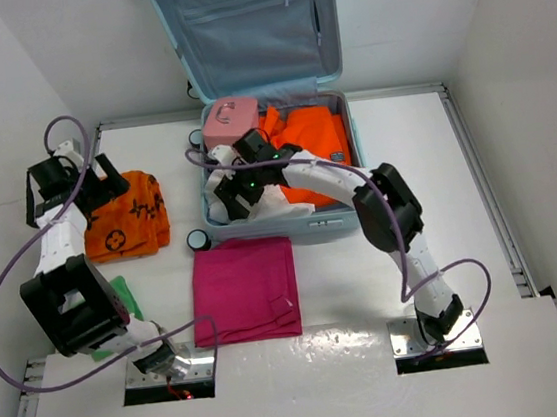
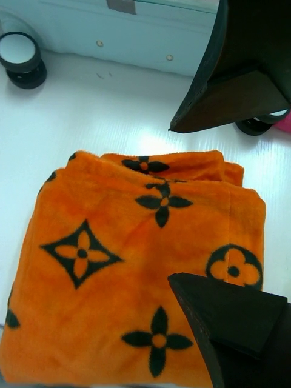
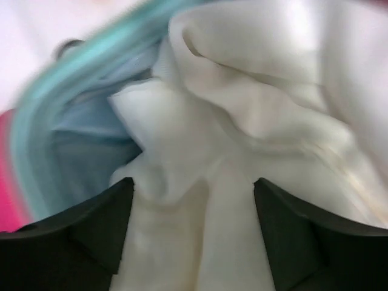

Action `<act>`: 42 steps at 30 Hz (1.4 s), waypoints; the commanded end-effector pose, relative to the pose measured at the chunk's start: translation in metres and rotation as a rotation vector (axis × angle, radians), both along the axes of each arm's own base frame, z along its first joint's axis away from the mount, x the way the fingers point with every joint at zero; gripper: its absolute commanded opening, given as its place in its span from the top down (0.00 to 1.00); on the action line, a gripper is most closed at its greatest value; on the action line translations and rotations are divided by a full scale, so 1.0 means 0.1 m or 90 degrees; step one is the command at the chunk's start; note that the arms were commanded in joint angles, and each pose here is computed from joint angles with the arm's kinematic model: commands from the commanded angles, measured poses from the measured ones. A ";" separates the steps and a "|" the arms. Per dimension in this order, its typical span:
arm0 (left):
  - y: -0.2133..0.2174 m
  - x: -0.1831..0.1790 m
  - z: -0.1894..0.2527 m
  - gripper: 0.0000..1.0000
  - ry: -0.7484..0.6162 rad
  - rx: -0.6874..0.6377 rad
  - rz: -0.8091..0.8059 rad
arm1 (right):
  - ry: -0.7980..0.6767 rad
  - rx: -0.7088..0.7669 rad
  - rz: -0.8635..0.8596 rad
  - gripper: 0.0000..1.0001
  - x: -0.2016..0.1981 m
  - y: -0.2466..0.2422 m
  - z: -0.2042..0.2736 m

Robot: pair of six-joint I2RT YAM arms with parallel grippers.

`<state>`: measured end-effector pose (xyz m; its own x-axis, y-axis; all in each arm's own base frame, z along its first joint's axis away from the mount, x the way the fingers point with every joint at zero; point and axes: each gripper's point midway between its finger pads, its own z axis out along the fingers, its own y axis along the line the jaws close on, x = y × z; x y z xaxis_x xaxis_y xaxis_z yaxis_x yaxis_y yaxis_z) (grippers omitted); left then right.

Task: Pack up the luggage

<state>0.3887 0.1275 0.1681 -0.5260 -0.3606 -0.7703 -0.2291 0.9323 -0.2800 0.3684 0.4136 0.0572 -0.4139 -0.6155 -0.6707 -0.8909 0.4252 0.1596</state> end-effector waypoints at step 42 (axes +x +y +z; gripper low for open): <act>-0.99 0.33 -0.06 1.00 0.070 -0.005 -0.052 | -0.018 0.075 -0.336 0.15 -0.12 -2.36 1.71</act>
